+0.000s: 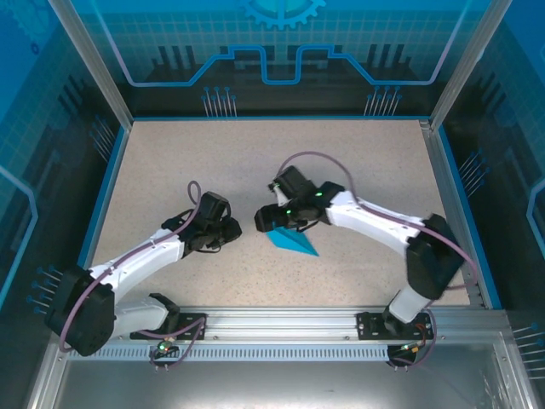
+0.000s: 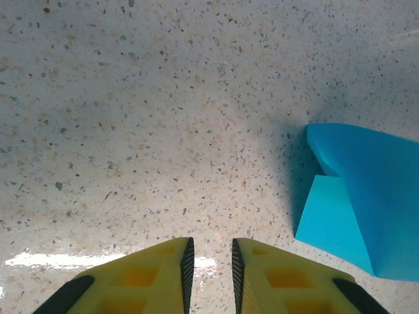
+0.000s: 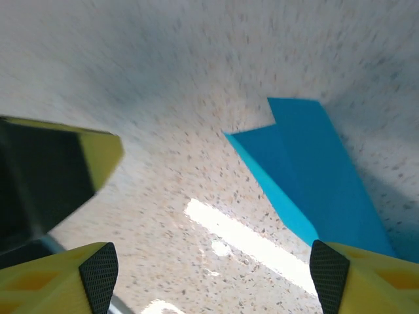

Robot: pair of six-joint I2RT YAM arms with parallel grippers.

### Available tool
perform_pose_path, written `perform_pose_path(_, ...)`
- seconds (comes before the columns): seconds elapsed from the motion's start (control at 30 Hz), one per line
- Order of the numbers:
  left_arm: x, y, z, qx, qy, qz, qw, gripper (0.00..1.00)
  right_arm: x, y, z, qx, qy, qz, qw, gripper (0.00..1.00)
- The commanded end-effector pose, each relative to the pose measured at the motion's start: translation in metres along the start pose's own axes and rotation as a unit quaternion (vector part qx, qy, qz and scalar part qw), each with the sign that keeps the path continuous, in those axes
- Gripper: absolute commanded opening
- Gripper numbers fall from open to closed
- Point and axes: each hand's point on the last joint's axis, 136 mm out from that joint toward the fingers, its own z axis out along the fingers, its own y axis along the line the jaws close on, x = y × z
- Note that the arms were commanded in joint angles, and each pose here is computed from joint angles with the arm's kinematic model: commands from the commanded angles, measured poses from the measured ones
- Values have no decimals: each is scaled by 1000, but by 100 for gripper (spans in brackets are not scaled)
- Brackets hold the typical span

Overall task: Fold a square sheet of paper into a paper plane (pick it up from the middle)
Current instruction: Turn over the paper at the center of the table, then pick up the paper from the center of the table.

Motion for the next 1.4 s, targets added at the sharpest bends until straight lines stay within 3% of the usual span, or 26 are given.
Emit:
perform_pose_path(0.0, -2, 8, -4, -9, -7, -14, 1000, 27, -21, 0, -23, -79, -50, 14, 996, 81)
perform_pose_path(0.13, -2, 4, -5, -4, -4, -11, 1000, 27, -16, -15, -31, -106, -41, 15, 993, 77)
perform_pose_path(0.23, -2, -1, -4, 5, 1, -7, 1000, 27, -6, -51, -25, -22, -38, 24, 999, 80)
perform_pose_path(0.37, 0, -3, 2, 4, 15, -5, 1000, 27, 14, -78, -13, 29, -1, 13, 1000, 83)
perform_pose_path(0.43, 2, -4, 5, 5, 23, -5, 1000, 27, 25, -88, -8, 51, 13, 5, 999, 92)
perform_pose_path(0.53, 3, -4, 9, 3, 28, -5, 1000, 27, 36, -84, 1, 27, 31, -16, 999, 99)
perform_pose_path(0.67, 3, -8, 13, 4, 35, -5, 999, 26, 50, -79, 16, 10, 58, -52, 997, 99)
perform_pose_path(0.97, 4, -5, 14, -4, 39, -2, 999, 26, 64, -92, 43, 100, 103, -143, 979, 99)
perform_pose_path(1.03, 4, -4, 13, -5, 37, -3, 999, 27, 64, -91, 44, 109, 102, -161, 976, 97)
perform_pose_path(1.2, 4, -3, 13, -7, 36, -4, 999, 27, 61, -97, 47, 139, 100, -176, 969, 81)
perform_pose_path(1.37, 3, -3, 13, -10, 36, 1, 999, 26, 67, -95, 54, 148, 118, -194, 962, 79)
